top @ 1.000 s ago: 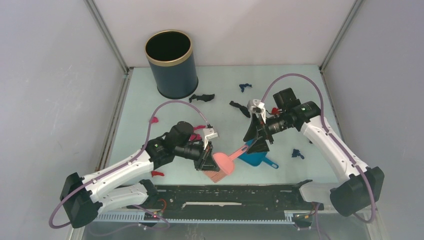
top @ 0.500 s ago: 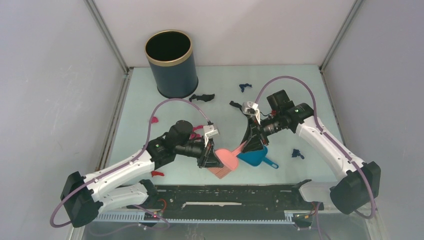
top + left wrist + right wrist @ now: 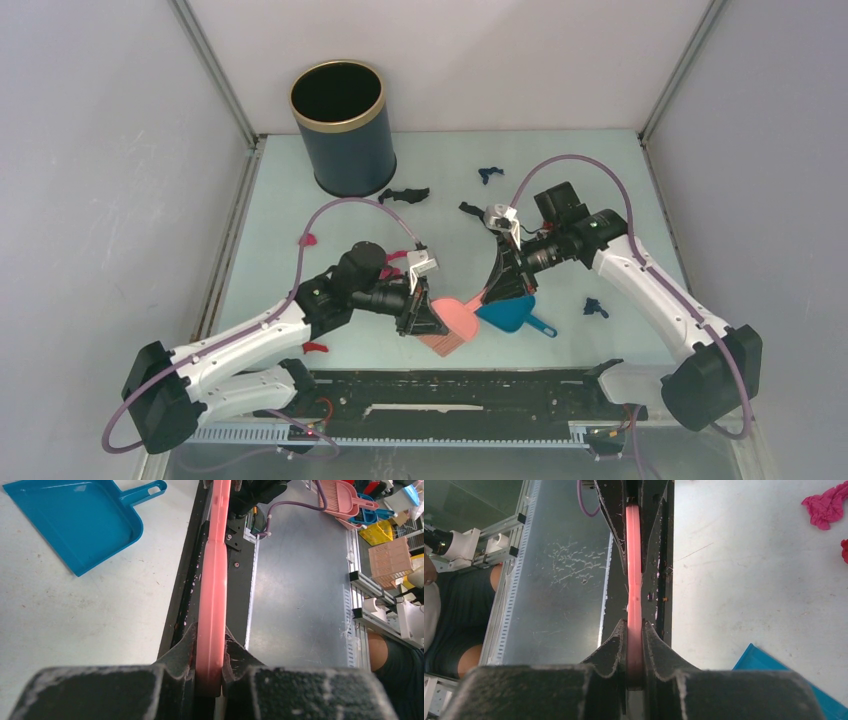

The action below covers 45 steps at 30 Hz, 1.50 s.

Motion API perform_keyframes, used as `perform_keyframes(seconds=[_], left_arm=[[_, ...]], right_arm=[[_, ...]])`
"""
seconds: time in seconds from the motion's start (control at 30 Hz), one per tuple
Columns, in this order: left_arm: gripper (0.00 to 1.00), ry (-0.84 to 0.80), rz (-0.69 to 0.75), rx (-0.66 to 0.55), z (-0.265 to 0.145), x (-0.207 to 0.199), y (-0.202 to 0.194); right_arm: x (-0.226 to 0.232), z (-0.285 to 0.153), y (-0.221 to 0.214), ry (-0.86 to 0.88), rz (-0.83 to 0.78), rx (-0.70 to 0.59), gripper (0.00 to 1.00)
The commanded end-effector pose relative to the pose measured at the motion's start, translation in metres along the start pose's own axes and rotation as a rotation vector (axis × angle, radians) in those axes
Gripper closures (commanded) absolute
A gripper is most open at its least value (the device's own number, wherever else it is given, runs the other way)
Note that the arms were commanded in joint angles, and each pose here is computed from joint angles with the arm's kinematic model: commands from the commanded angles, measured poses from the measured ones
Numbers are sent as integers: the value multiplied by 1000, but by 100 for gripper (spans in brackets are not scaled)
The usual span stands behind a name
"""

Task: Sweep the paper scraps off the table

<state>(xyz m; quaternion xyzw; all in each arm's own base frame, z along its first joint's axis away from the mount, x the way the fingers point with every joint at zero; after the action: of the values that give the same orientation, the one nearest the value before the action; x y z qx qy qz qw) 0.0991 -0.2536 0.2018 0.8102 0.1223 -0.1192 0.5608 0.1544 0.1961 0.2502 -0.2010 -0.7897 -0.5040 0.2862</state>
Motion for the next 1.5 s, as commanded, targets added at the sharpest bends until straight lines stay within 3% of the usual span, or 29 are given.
perform_keyframes(seconds=[0.0,0.03,0.1,0.13,0.17,0.23,0.3,0.4,0.47,0.53,0.67,0.83,1.03,1.47], left_arm=[[100,-12,16,-29,2,-1,6],[100,-10,15,-29,2,-1,6],[98,2,11,-27,3,1,6],[90,23,5,-30,3,3,7],[75,59,-4,-30,3,7,8],[53,222,-53,-52,-1,23,11],[43,380,-130,-108,-7,37,15],[36,630,-346,-218,-20,57,13],[36,748,-541,-289,-22,66,0],[36,780,-648,-333,-14,68,-9],[36,847,-633,-245,13,64,-8],[39,779,-672,-79,65,49,-9],[37,750,-849,16,112,44,-24],[54,797,-897,157,165,61,-43]], right_arm=[[10,-2,6,34,-22,-33,89],[10,-3,6,34,-23,-36,90],[13,-5,7,49,-21,-47,100],[13,-7,7,54,-17,-57,100],[13,-11,9,53,-11,-75,100],[5,-26,16,6,19,-134,100],[-9,-48,23,-103,77,-212,100],[-36,-84,27,-339,187,-358,100],[-54,-110,22,-510,253,-488,100],[-63,-129,17,-655,277,-609,100],[-71,-153,2,-842,267,-753,100],[-73,-190,-11,-993,317,-910,100],[-66,-199,-16,-1018,314,-949,100],[-51,-187,-9,-953,247,-945,100]])
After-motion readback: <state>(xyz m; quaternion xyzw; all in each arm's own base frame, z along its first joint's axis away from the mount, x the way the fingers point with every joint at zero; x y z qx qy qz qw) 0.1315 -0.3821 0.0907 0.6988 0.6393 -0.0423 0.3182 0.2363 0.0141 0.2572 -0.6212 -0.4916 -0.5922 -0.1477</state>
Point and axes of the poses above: each gripper's point midway between its finger pads, its own z axis out along the fingers, its own x axis along the line the jaws close on, y = z × x, the point moved 5 cm from there along -z, back along the fingers, and after that the axes turned 14 degrees about z, right-handed, at the moved point
